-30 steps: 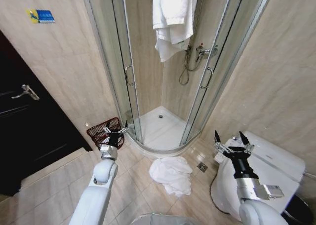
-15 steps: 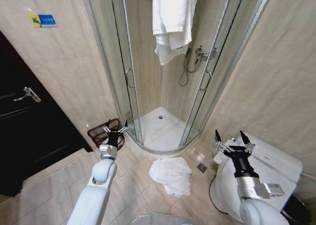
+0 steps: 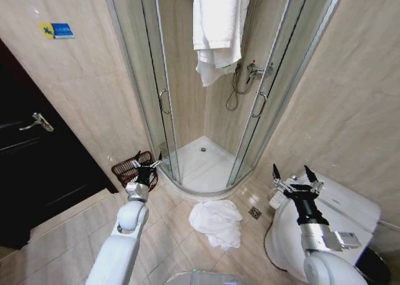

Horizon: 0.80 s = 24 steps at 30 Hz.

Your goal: Discard the used towel into the hamper.

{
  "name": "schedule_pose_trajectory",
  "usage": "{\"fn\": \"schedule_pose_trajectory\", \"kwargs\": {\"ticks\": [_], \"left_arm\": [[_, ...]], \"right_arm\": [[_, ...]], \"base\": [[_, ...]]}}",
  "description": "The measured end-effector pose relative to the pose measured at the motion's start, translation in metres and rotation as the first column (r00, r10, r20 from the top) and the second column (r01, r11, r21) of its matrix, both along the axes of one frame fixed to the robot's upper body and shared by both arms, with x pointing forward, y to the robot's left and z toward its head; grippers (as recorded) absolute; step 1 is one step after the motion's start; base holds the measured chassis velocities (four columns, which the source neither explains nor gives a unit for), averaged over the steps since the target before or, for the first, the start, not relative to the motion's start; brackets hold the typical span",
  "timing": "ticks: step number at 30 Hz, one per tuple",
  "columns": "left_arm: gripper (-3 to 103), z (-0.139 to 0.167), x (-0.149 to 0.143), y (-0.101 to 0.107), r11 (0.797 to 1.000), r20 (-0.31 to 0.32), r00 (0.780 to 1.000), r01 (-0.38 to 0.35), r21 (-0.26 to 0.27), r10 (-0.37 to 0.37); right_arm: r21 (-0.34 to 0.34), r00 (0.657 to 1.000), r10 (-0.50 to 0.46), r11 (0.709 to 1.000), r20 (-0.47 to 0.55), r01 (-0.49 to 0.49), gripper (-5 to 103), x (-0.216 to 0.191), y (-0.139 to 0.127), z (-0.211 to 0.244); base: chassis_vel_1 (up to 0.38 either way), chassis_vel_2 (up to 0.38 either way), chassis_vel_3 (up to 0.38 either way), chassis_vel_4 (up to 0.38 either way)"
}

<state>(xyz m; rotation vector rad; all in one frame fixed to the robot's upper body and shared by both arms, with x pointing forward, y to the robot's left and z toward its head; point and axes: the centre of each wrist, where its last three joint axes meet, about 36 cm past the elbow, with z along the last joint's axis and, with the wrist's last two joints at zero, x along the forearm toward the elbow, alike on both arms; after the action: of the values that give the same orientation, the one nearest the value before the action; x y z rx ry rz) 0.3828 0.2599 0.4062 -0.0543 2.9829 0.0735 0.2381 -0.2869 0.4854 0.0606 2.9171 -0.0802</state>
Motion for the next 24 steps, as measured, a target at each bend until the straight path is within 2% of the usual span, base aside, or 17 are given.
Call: {"fn": "schedule_pose_trajectory", "kwargs": {"ticks": [17,24], "left_arm": [[100,-0.001,0.002,-0.002,1.0,0.005,1.0,0.024,-0.003,-0.024],[100,-0.012,-0.007,-0.007,0.999,0.037,0.999,0.014,-0.037,-0.013]], "right_arm": [[0.006,1.0,0.002,1.0,-0.003,-0.001,100,0.004,0.0,0.001],[0.003,0.999,0.027,1.0,0.027,-0.027,100,0.021,-0.003,0.004]], "base": [[0.0,0.0,0.0,0.0],[0.0,0.0,0.0,0.0]]}}
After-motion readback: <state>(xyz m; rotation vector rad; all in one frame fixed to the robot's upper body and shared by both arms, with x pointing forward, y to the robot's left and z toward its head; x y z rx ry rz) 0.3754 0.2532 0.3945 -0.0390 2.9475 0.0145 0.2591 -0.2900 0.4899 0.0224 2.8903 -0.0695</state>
